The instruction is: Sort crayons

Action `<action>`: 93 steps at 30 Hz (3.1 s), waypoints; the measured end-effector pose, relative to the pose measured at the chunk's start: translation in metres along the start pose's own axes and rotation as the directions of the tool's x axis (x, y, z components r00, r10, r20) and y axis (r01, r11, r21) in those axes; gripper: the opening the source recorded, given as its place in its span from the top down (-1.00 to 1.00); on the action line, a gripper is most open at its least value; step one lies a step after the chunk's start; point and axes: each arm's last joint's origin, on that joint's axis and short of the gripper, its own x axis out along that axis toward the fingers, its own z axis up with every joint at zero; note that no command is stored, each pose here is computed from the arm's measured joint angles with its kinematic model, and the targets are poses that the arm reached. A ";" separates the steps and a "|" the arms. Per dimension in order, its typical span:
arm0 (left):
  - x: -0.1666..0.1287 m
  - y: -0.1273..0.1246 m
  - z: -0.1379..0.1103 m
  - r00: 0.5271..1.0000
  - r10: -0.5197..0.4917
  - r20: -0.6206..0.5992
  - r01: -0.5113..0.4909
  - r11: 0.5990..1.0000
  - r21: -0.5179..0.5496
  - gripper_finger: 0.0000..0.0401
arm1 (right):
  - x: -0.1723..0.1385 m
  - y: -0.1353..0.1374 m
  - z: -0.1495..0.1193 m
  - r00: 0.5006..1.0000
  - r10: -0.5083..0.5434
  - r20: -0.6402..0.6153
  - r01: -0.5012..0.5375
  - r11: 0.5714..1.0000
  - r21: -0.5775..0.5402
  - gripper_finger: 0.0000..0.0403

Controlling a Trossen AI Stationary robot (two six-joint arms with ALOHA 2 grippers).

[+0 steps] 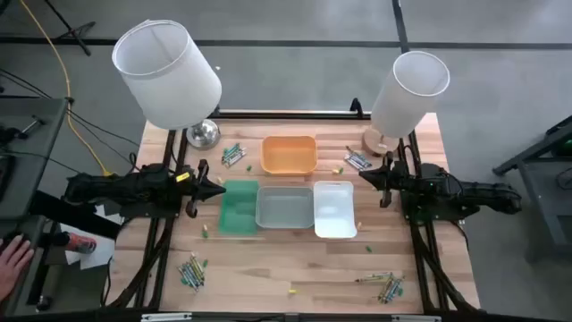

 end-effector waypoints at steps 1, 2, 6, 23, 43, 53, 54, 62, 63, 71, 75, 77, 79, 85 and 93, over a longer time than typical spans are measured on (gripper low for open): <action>0.000 0.000 0.000 1.000 0.000 0.000 0.000 1.000 0.000 1.00 | 0.000 0.000 0.000 1.000 0.000 0.000 0.000 1.000 0.000 1.00; 0.000 0.000 0.000 1.000 0.000 0.000 0.000 1.000 0.000 1.00 | 0.000 0.000 0.000 1.000 0.000 0.000 0.000 1.000 0.000 1.00; 0.000 0.000 0.000 1.000 0.000 0.000 0.000 1.000 0.000 1.00 | 0.000 0.000 0.000 1.000 0.000 0.000 0.000 1.000 0.000 1.00; 0.000 0.000 0.000 1.000 0.000 0.000 0.000 1.000 0.000 1.00 | 0.000 0.000 0.000 1.000 0.000 0.000 0.000 1.000 0.000 1.00; 0.000 0.000 0.000 1.000 0.000 0.000 0.000 1.000 0.000 1.00 | 0.000 0.000 0.000 1.000 0.000 0.000 0.000 1.000 0.000 1.00; 0.000 0.000 0.000 1.000 0.000 0.000 0.000 1.000 0.000 1.00 | 0.000 0.000 0.000 1.000 0.000 0.001 0.000 1.000 0.000 1.00; 0.000 0.000 0.000 1.000 0.000 0.000 0.000 1.000 0.000 1.00 | 0.000 0.000 0.000 1.000 0.000 0.000 0.000 1.000 0.000 1.00; 0.000 0.000 0.000 1.000 0.000 0.000 0.000 1.000 0.000 1.00 | 0.000 0.000 0.000 1.000 0.000 0.000 0.000 1.000 0.000 1.00; 0.000 0.000 0.000 1.000 0.000 -0.001 0.000 1.000 0.000 1.00 | 0.000 0.000 0.000 1.000 0.000 0.000 0.000 1.000 0.000 1.00; 0.000 0.000 0.000 1.000 0.000 0.000 0.000 1.000 0.000 1.00 | 0.000 0.000 0.000 1.000 0.000 0.000 0.000 1.000 0.000 1.00; 0.000 0.000 0.000 1.000 0.000 0.000 0.000 1.000 0.000 1.00 | 0.000 0.000 0.000 1.000 0.000 0.001 0.000 1.000 0.000 1.00; 0.000 0.000 0.000 1.000 0.000 0.000 0.000 1.000 0.000 1.00 | 0.000 0.000 0.000 1.000 0.000 0.000 0.000 1.000 0.000 1.00; 0.000 0.000 0.000 1.000 0.000 0.000 0.000 1.000 0.000 1.00 | 0.000 0.000 0.000 1.000 0.000 0.000 0.000 1.000 0.000 1.00; 0.000 0.000 0.000 1.000 0.000 -0.001 0.000 1.000 0.000 1.00 | 0.000 0.000 0.000 1.000 0.000 0.000 0.000 1.000 0.000 1.00; 0.000 0.000 0.000 1.000 0.000 0.000 0.000 1.000 0.000 1.00 | -0.002 0.001 0.018 0.982 -0.006 0.187 -0.042 0.967 0.252 1.00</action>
